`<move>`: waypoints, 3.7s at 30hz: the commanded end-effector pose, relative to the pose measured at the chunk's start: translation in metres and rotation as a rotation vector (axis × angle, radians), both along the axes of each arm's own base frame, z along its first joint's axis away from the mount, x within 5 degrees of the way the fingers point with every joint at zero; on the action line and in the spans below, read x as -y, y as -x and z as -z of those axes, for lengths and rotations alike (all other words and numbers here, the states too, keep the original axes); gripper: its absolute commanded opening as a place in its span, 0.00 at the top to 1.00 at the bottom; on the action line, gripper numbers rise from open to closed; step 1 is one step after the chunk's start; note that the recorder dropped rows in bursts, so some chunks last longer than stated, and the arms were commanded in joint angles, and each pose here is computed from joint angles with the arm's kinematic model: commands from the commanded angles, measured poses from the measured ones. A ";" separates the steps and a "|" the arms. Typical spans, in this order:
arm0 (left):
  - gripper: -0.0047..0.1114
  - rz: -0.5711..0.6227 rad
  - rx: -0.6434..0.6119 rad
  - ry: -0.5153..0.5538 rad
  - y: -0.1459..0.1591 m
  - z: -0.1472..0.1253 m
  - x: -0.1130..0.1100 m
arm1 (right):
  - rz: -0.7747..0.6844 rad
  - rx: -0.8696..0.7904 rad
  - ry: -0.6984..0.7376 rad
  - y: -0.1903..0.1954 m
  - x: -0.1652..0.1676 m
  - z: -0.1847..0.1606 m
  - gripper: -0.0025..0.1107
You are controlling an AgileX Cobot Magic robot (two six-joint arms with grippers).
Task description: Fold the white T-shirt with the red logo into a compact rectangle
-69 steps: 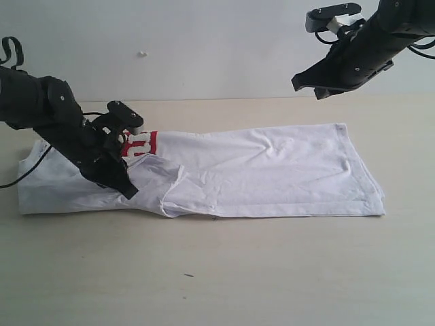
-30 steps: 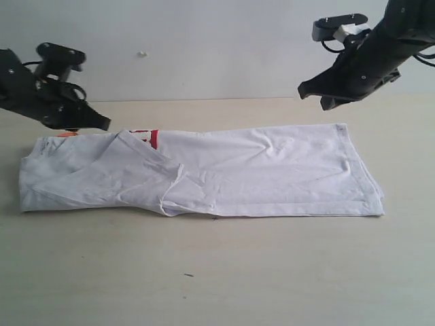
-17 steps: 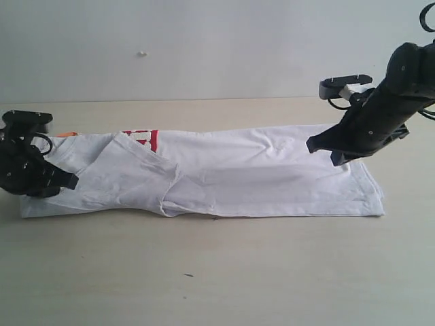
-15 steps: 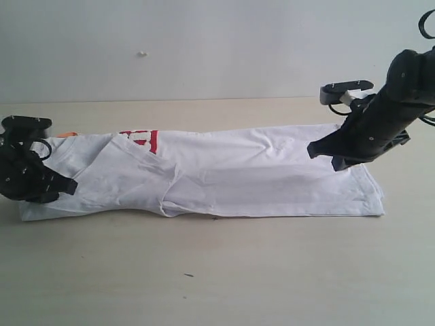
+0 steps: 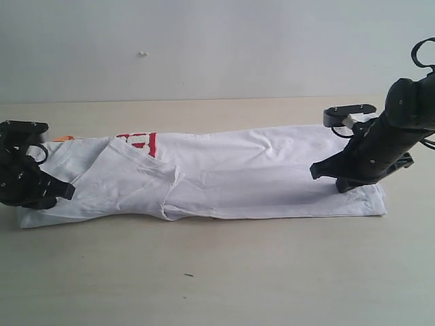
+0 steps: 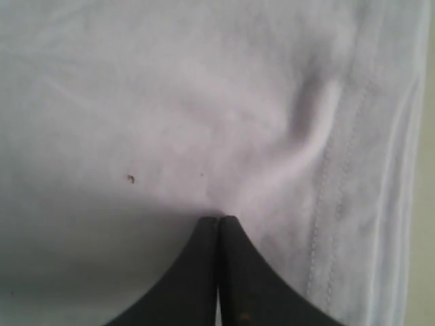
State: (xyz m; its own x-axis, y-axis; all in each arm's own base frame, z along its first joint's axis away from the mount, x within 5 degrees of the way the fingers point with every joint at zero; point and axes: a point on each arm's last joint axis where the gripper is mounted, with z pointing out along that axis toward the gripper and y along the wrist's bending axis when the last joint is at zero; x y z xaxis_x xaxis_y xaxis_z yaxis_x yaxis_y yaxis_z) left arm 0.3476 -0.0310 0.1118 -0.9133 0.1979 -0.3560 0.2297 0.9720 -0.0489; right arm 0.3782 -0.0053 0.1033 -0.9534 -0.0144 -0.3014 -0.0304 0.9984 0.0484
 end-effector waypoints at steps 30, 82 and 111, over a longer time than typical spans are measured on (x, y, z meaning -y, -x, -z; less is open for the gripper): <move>0.44 -0.426 0.037 0.274 -0.015 -0.027 -0.060 | 0.087 0.183 -0.033 0.048 0.007 -0.104 0.72; 0.96 0.051 0.153 0.631 -0.039 -0.106 0.072 | -0.009 0.367 -0.142 0.043 -0.006 -0.186 0.72; 0.38 0.489 0.303 0.670 -0.027 -0.140 0.320 | 0.019 0.408 -0.057 0.072 0.001 -0.238 0.59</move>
